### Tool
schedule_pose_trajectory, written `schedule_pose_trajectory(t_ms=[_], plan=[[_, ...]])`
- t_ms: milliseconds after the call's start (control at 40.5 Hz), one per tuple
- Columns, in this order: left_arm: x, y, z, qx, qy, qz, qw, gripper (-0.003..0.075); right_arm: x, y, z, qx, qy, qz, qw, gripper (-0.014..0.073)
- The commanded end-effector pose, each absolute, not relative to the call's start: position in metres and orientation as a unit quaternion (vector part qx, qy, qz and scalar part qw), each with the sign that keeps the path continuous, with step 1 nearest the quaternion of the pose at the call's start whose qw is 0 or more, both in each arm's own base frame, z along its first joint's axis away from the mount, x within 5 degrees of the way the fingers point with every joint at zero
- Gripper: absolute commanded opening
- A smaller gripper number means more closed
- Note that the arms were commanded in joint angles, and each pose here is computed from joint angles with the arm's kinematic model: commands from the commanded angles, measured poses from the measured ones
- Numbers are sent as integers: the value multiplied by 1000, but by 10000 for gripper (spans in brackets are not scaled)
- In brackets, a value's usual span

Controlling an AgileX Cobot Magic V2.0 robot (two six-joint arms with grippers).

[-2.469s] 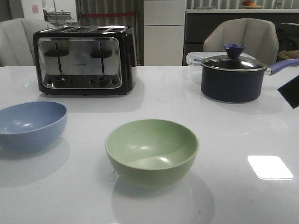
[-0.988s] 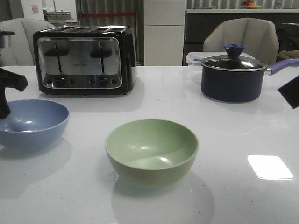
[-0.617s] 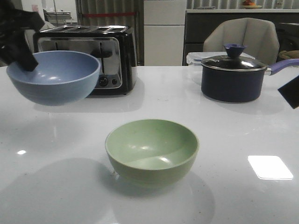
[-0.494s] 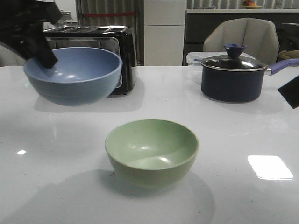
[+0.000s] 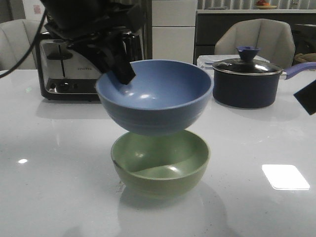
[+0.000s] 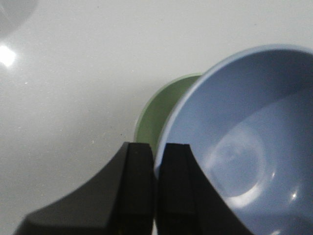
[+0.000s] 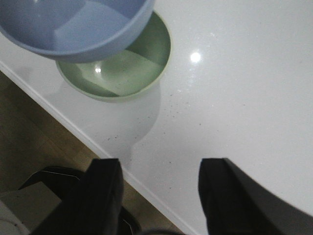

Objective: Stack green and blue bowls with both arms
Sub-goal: 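Carry the blue bowl over the green bowl and lower it inside, then release the blue bowl and lift the left gripper away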

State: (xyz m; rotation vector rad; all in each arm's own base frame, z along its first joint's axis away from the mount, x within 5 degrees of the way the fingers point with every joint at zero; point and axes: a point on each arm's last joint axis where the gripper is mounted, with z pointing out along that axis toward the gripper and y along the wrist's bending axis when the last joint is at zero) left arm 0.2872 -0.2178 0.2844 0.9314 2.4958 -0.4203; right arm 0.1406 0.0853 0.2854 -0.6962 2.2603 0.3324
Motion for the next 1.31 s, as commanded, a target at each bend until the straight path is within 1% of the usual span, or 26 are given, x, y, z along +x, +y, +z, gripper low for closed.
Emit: schedule_pose_trajectory(t_ms=[0, 173, 321, 494, 642, 691, 741, 840, 914, 938, 1086, 1284], plan=[[289, -229, 301, 336, 892, -171, 251, 93, 144, 86, 299, -267, 862, 133, 410, 467], [299, -236, 277, 342, 899, -155, 223, 93, 144, 86, 299, -267, 862, 133, 410, 467], [306, -238, 263, 346, 901, -142, 222, 93, 144, 86, 299, -267, 862, 133, 410, 467], [310, -241, 252, 345, 904, -139, 210, 93, 144, 86, 299, -267, 862, 133, 410, 467], [311, -241, 252, 344, 903, -140, 217, 97, 144, 86, 299, -267, 862, 133, 410, 467], [311, -242, 252, 343, 902, -140, 219, 119, 144, 86, 299, -267, 862, 133, 410, 467], [311, -242, 252, 343, 902, -140, 220, 158, 144, 86, 299, -267, 862, 133, 410, 467], [311, -241, 252, 344, 903, -140, 215, 274, 144, 86, 299, -267, 862, 133, 410, 467], [311, -240, 255, 342, 903, -140, 219, 335, 144, 86, 299, -267, 862, 133, 410, 467], [311, -240, 256, 342, 902, -141, 222, 343, 144, 86, 299, -267, 862, 133, 410, 467], [307, -232, 280, 345, 891, -137, 261, 344, 144, 86, 299, -267, 862, 133, 410, 467], [281, -213, 331, 350, 867, -143, 325, 339, 144, 86, 299, -267, 862, 133, 410, 467]])
